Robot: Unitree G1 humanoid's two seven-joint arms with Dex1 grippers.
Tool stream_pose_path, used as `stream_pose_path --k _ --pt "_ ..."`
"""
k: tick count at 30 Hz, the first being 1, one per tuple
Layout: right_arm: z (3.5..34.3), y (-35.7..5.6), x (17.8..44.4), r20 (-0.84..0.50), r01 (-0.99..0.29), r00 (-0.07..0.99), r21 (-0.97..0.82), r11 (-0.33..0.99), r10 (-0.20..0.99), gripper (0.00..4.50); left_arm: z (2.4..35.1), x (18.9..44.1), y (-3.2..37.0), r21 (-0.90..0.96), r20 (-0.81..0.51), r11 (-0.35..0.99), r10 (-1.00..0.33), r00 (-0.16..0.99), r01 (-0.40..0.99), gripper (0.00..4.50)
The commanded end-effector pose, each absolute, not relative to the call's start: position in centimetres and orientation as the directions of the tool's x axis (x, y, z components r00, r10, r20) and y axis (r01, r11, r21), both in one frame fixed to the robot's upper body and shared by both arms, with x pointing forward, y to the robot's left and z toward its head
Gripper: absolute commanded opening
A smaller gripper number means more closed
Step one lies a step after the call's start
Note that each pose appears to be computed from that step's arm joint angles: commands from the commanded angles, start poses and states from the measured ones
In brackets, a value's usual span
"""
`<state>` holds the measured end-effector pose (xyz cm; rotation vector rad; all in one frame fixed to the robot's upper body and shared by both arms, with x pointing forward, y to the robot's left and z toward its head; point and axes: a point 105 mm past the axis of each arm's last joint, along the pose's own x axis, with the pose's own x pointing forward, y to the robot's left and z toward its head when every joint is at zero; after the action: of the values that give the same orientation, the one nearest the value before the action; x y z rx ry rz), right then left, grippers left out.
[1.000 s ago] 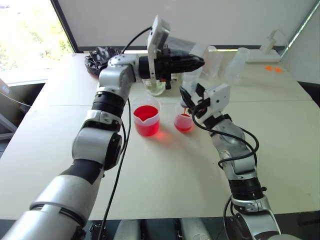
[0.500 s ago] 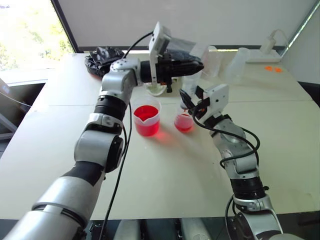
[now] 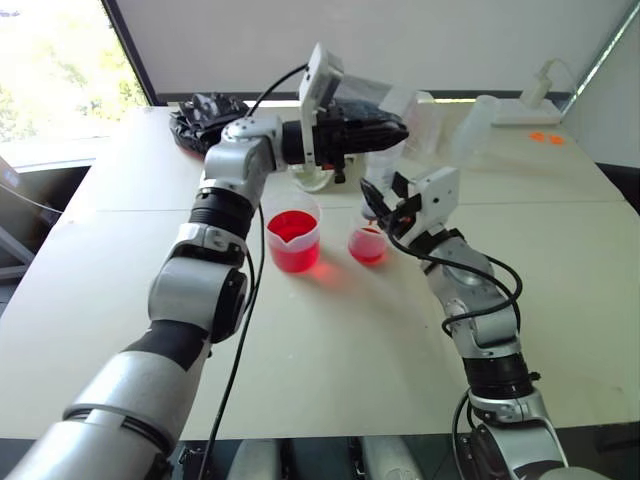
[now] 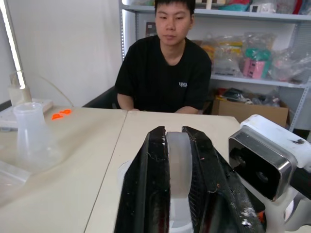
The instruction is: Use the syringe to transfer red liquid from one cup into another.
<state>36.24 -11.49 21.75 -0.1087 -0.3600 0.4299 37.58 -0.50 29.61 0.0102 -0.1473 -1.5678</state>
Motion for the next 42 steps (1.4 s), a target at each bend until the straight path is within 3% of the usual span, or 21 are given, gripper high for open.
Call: stream_pose_path --k 1,5,24,32,38,42 --pt "27.7 -14.2 34.9 0.52 -0.269 0.792 -0.171 0.948 0.318 1.42 27.8 37.3 -0.4 0.041 0.037 -0.031 -0.999 -0.033 0.999 2.55" --pt "27.8 -14.0 34.5 0.517 -0.293 0.787 -0.166 0.941 0.337 1.42 28.9 37.0 -0.2 0.032 0.084 -0.048 -0.995 -0.051 0.998 4.28" --pt "27.4 -10.6 32.7 0.457 -0.477 0.764 -0.074 0.876 0.455 1.42 32.7 37.1 3.6 0.103 0.185 0.069 -0.981 0.049 0.992 4.28" --pt "29.1 -13.5 33.7 0.446 -0.403 0.803 -0.082 0.912 0.395 1.42 31.6 36.6 5.3 0.097 0.134 0.088 -0.988 0.075 0.991 4.28" --pt "30.0 -18.3 34.7 0.273 -0.324 0.902 -0.086 0.942 0.335 1.42 29.1 35.1 9.7 0.048 0.052 0.149 -0.988 0.146 0.988 4.28" --pt "29.9 -18.9 34.6 0.115 -0.384 0.916 -0.025 0.923 0.385 1.42 28.3 33.7 11.9 0.026 0.023 0.188 -0.982 0.188 0.982 4.28"
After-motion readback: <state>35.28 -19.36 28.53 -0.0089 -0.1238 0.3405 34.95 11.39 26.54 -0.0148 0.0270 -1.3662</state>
